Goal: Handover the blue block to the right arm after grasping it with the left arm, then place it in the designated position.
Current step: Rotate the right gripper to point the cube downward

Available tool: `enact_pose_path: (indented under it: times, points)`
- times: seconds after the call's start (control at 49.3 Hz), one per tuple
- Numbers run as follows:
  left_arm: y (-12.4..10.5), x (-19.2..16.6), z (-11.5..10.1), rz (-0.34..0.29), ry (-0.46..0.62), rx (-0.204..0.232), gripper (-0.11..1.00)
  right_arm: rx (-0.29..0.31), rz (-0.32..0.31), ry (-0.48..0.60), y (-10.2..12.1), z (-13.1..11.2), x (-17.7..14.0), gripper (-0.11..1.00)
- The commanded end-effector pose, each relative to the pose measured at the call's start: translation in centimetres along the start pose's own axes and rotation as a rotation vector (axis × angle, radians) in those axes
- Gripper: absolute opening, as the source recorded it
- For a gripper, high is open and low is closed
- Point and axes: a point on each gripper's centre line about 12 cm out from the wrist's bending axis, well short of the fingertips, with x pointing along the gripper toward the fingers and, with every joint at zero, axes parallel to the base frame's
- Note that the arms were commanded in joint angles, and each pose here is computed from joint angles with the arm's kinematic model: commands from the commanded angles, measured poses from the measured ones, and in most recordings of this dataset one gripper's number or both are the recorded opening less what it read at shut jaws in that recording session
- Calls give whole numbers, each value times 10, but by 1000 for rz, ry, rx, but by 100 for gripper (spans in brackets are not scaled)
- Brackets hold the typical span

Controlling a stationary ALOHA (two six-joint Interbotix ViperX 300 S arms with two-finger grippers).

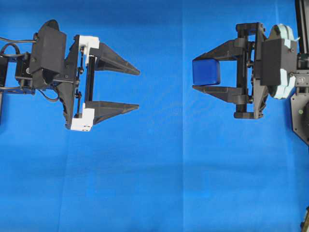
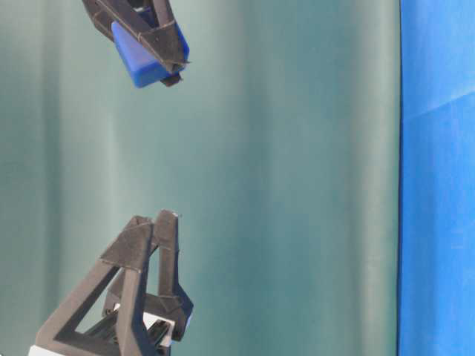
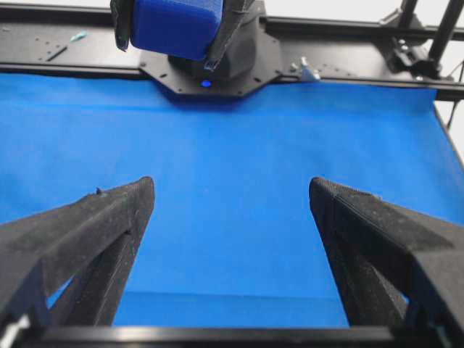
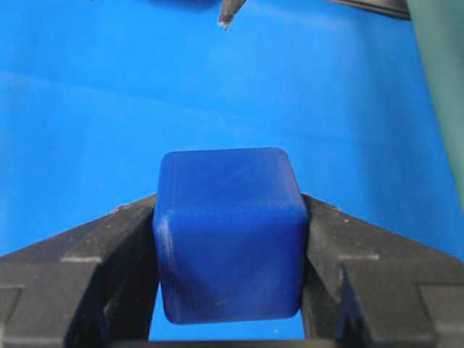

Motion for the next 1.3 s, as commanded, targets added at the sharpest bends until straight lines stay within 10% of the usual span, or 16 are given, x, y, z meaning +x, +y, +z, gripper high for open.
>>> enact_pose_path:
  times: [0.0, 1.277]
  points:
    - [-1, -3, 13, -2, -41, -1, 92, 6, 3, -25, 0, 8, -4, 43]
    - [-1, -3, 15, -2, -44, -4, 92, 5, -37, 234, 16, -24, -11, 43]
